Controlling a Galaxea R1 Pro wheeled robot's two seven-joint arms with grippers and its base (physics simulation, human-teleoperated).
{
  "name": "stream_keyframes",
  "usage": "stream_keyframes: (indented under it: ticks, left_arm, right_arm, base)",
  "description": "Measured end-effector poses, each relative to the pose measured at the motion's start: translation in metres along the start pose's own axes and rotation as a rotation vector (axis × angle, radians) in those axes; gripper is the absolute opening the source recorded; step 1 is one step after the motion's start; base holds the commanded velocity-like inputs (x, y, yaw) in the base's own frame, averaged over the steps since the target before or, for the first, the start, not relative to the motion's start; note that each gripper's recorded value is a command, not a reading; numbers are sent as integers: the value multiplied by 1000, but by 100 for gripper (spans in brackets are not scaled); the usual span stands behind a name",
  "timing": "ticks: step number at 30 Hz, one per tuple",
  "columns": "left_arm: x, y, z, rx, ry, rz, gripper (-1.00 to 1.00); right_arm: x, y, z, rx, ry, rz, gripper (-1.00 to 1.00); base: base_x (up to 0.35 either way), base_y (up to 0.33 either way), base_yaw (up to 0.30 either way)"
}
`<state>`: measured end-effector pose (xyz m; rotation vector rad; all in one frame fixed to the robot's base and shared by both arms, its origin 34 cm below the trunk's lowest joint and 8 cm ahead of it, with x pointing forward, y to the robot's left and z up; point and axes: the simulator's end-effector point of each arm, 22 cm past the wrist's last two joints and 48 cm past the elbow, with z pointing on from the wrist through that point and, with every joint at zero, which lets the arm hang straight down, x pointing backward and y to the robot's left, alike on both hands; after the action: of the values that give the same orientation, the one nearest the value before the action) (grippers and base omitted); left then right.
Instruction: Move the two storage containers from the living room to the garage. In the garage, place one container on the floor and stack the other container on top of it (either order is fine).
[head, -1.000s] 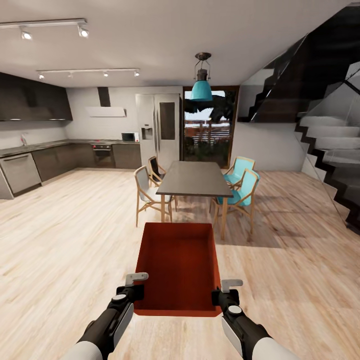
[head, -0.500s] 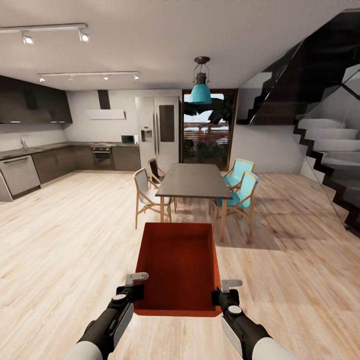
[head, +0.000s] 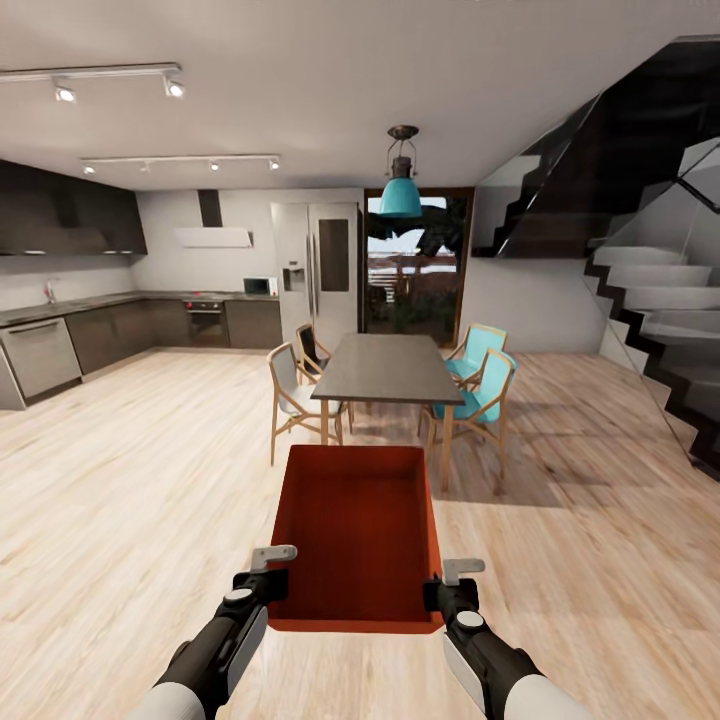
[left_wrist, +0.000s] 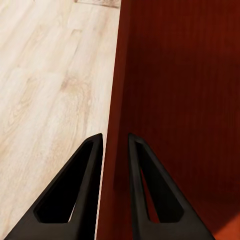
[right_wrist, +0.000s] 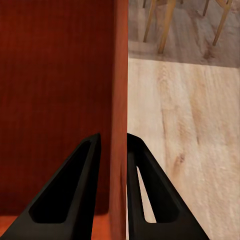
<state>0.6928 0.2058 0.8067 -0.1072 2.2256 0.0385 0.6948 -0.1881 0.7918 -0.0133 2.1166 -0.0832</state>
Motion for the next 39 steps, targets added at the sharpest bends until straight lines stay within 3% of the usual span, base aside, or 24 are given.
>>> stream_keyframes:
  ticks: [39]
  left_arm:
    - [-24,-1,-13,4,-49,-5,-100]
  right_arm:
    - [-26,-2,-10,2,-49,1,-100]
  base:
    - [0,0,0]
